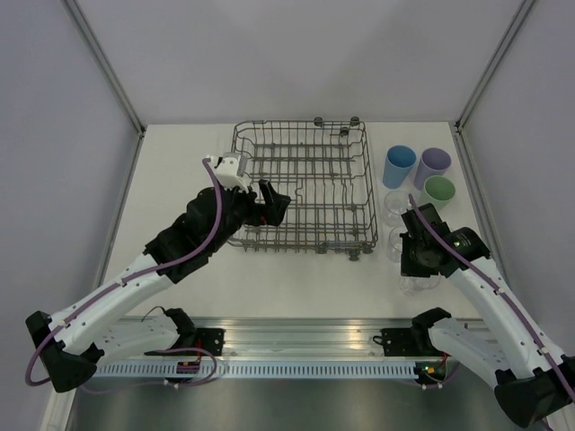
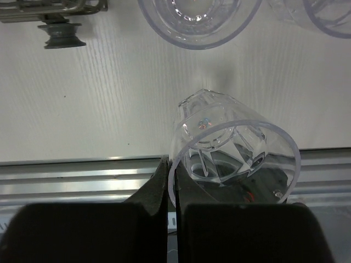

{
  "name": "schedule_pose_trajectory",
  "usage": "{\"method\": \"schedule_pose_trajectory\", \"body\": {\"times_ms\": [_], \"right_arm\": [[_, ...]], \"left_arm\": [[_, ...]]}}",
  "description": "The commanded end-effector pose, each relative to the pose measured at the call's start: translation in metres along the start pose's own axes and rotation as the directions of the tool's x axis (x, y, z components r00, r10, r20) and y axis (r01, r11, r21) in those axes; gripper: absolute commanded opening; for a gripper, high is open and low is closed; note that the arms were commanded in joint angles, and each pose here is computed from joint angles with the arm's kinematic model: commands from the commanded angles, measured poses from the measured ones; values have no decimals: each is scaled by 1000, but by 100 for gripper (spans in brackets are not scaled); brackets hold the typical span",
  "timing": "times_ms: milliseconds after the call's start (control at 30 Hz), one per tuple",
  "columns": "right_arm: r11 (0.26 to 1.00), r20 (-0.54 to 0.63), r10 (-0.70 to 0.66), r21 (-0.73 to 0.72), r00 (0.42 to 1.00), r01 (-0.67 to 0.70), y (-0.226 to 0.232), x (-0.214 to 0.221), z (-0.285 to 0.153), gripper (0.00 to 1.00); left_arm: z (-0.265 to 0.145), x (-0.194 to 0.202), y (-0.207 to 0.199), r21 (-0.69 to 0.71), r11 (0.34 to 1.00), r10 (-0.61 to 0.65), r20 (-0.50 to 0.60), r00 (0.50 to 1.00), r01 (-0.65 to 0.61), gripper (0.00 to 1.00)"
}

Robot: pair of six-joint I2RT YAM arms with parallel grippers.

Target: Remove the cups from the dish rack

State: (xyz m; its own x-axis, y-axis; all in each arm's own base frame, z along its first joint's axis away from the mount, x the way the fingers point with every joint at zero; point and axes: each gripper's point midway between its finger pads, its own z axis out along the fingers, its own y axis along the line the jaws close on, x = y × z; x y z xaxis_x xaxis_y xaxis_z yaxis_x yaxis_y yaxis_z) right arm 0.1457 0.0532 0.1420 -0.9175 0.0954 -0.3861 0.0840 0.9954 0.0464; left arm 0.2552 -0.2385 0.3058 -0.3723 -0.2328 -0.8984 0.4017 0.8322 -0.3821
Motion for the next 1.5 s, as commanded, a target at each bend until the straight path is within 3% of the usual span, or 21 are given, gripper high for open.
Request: {"method": "schedule_pose_trajectory", "body": {"times_ms": [0,767,900,1033,1267,1467], "right_arm": [[997,84,80,1,993,-80,3,-12,12,0],[990,-22,125,69,992,-123,9,7,50,0],[991,-101,112,85,988,-104,9,24,66,3],[990,-58,115,87,992,-110,11,12,63,3],[993,-81,100,68,992,-95,18,11,72,4],[994,-80,96,55,992,-91,20,10,70,14]], "left_arm": [[-2,-12,6,-26,998,52,39,998,-51,100],[-20,-25,13,-34,998,63,92,994,-60,100],[-24,-26,18,-43,997,68,103,992,-64,100],[-31,-30,22,-54,996,72,126,989,-66,100],[-29,-25,28,-72,995,79,118,990,-71,100],[-26,-23,26,-66,995,80,110,991,-73,100]]}}
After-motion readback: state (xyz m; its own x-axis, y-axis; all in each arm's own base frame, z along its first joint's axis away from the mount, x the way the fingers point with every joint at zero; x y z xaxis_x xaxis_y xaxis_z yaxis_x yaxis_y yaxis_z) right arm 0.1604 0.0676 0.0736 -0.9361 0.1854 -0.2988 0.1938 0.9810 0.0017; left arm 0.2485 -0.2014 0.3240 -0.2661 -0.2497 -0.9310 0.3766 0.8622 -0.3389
